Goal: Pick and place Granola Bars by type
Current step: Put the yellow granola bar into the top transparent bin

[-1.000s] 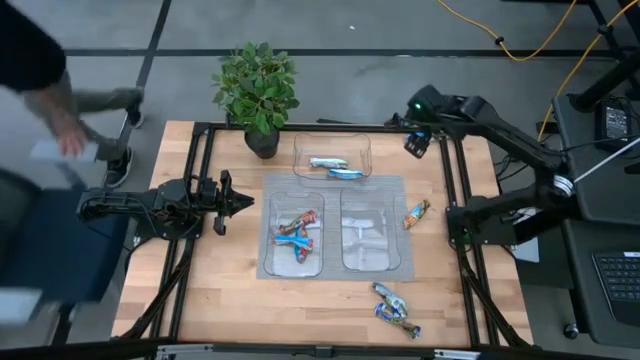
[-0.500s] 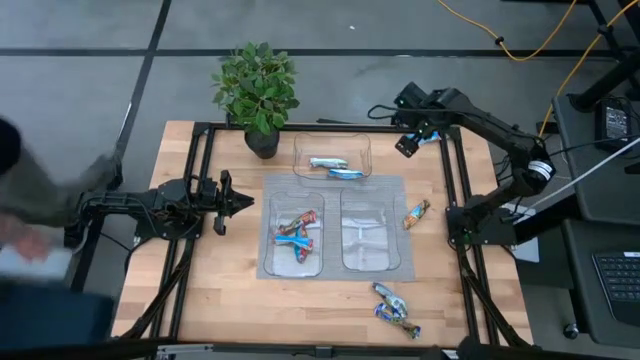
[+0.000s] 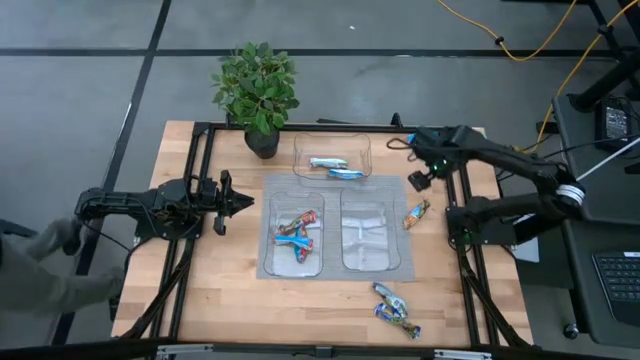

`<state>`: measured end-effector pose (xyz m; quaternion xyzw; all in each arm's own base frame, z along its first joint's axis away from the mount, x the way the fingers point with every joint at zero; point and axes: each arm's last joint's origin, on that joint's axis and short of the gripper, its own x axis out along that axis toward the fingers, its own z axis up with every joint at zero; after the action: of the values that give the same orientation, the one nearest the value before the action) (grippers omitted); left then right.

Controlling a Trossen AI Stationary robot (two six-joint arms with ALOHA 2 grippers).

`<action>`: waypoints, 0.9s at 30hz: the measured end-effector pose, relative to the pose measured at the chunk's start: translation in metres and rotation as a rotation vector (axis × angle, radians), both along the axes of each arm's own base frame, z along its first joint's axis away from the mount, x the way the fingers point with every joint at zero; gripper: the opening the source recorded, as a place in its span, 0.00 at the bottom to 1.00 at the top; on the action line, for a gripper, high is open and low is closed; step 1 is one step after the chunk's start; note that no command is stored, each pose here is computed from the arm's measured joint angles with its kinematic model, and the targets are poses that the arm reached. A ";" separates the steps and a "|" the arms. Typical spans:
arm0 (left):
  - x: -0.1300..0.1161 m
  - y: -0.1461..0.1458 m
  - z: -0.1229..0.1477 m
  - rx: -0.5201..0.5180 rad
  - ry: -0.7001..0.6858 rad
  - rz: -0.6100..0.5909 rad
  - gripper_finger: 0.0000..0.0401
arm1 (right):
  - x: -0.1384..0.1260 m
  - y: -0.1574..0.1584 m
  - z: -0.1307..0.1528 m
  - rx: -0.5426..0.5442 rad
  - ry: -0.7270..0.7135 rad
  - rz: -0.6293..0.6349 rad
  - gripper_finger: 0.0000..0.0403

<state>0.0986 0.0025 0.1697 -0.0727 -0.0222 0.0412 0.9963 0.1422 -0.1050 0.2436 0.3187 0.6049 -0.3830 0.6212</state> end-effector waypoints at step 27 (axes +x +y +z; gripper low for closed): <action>0.000 0.000 0.000 0.000 0.000 -0.001 0.10 | -0.006 0.044 -0.084 0.063 -0.079 -0.048 0.82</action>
<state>0.0986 0.0024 0.1697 -0.0727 -0.0221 0.0408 0.9963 0.1359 -0.0609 0.1600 0.3674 0.5835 -0.3659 0.6250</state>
